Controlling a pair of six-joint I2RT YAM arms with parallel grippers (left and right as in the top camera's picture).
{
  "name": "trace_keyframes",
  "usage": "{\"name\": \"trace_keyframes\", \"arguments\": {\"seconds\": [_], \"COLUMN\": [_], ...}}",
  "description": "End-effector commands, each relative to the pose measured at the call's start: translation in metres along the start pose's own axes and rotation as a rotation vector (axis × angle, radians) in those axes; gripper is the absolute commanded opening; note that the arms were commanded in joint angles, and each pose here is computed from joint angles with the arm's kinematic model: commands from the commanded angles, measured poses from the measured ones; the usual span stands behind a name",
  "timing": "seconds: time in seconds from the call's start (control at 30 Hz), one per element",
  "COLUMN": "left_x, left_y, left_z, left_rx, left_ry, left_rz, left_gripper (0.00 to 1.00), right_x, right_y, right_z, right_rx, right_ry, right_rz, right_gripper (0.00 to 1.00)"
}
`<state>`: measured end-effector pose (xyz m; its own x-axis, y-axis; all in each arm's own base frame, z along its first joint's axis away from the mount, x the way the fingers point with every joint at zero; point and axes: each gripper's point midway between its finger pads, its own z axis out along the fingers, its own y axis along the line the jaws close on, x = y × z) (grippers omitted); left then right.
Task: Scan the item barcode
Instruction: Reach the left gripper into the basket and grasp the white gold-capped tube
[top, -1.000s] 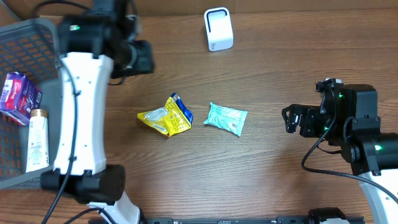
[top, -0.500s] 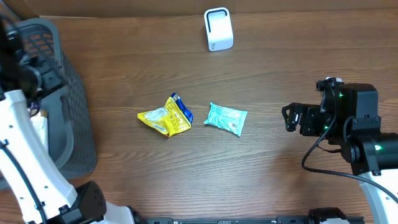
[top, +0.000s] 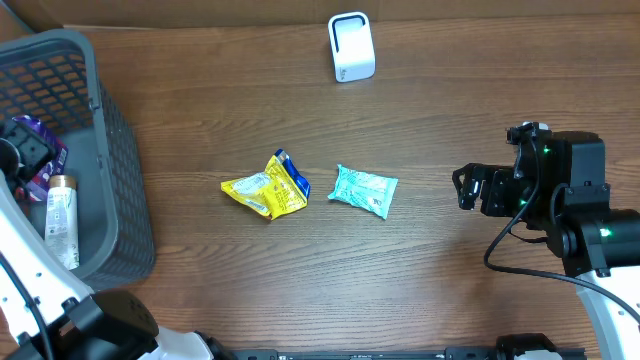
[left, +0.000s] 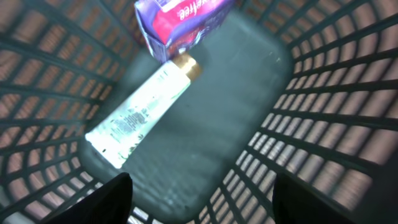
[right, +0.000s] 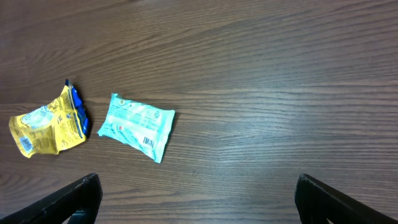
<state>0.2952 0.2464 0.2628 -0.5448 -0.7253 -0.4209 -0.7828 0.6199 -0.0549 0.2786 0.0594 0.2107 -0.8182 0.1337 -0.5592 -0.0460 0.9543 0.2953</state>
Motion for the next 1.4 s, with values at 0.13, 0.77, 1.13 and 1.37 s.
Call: {"name": "trace_keyframes", "arguments": {"seconds": [0.13,0.77,1.13,1.37], "left_x": [0.03,0.036,0.035,0.023], "left_y": [0.014,0.036,0.066,0.065], "left_z": [0.08,0.19,0.201,0.204], "left_rx": [-0.093,-0.203,-0.325,-0.319], "left_ry": [0.152,0.221,0.24,0.203], "left_rz": [0.061,0.324,0.317,0.382], "left_gripper": [0.64,0.64,0.65,0.65], "right_x": [-0.006,-0.005,-0.003,-0.003], "right_y": [0.005,0.004,0.004,0.004], "right_z": [-0.004,-0.004,-0.004,-0.004], "right_rx": [-0.013,-0.011,-0.009,-0.009], "right_ry": [-0.017,-0.014,-0.005,-0.005], "right_rz": [-0.01,-0.009,-0.007,-0.007], "right_gripper": [1.0,1.0,1.0,1.0]}}
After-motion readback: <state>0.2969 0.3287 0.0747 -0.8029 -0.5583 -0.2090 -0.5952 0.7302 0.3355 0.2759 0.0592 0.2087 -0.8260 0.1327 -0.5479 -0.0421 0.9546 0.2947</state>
